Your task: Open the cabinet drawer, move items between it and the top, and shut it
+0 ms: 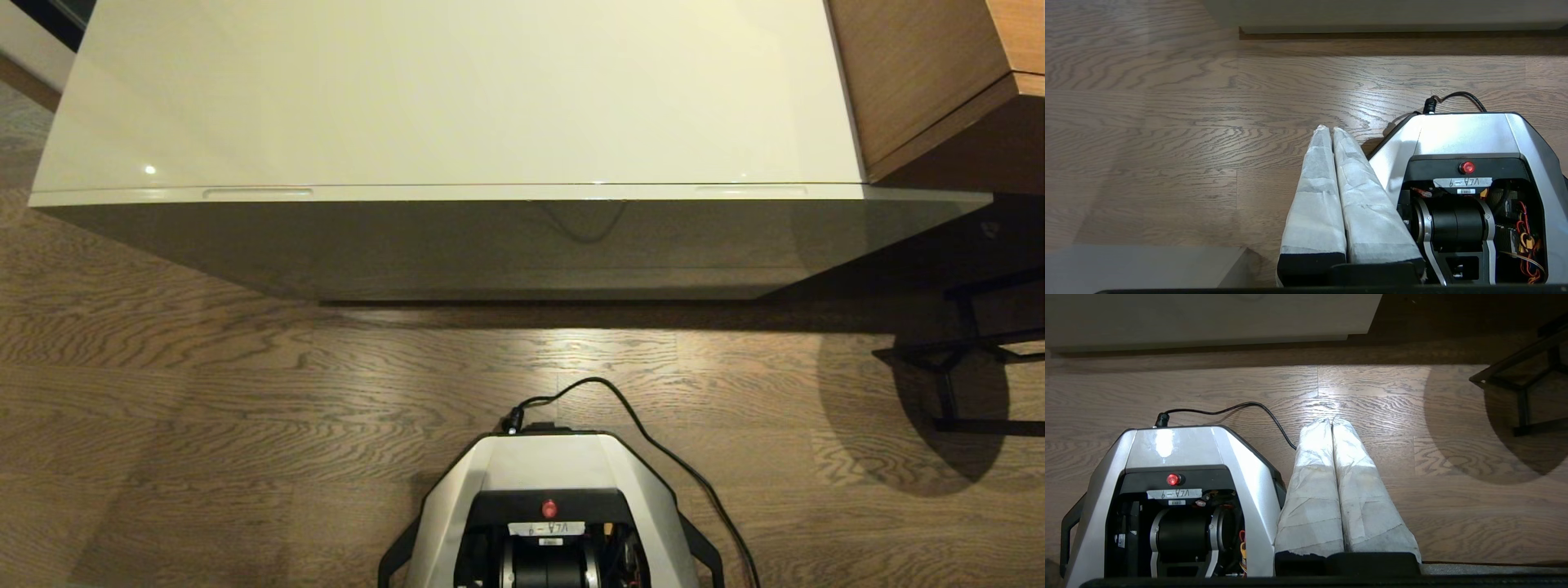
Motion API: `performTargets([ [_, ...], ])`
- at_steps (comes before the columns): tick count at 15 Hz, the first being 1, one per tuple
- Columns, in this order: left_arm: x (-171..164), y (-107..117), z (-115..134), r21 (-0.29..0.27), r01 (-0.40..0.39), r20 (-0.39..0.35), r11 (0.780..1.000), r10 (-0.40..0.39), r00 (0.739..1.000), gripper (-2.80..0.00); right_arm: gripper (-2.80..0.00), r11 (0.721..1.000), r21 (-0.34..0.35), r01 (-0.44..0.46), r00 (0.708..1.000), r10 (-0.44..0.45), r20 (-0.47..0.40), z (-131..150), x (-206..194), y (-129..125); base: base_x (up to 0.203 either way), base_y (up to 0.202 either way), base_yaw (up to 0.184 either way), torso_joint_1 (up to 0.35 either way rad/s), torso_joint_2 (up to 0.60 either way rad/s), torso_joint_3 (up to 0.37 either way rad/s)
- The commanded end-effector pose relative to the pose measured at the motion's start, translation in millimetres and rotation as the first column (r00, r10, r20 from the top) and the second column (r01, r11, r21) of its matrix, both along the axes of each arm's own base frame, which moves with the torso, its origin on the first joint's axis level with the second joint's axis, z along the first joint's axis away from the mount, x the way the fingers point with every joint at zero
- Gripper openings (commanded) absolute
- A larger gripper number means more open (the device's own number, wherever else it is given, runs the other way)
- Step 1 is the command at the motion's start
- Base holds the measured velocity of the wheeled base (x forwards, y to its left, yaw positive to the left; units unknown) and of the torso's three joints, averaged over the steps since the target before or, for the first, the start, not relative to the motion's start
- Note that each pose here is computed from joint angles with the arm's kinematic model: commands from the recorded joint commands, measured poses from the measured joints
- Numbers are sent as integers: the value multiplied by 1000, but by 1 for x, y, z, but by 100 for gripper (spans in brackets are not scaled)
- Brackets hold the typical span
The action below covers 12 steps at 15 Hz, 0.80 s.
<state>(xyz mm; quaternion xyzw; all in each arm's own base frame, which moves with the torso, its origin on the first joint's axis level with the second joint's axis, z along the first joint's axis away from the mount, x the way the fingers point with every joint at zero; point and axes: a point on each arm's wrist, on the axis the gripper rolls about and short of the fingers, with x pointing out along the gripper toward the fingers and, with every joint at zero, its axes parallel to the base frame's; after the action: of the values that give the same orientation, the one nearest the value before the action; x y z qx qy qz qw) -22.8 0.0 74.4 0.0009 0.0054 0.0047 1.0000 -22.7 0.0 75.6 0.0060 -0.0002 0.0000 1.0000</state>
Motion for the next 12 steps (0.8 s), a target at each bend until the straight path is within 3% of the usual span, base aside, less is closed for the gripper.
performTargets([
  [1, 0, 0, 0, 0, 0, -1, 1000, 0, 1000, -280, -280, 1000, 0, -2, 1000, 2, -2, 0, 0, 0, 0, 0, 0, 0, 0, 0],
  [12, 0, 0, 0, 0, 0, -1, 1000, 0, 1000, -280, -280, 1000, 0, -1, 1000, 1, -2, 0, 0, 0, 0, 0, 0, 0, 0, 0],
])
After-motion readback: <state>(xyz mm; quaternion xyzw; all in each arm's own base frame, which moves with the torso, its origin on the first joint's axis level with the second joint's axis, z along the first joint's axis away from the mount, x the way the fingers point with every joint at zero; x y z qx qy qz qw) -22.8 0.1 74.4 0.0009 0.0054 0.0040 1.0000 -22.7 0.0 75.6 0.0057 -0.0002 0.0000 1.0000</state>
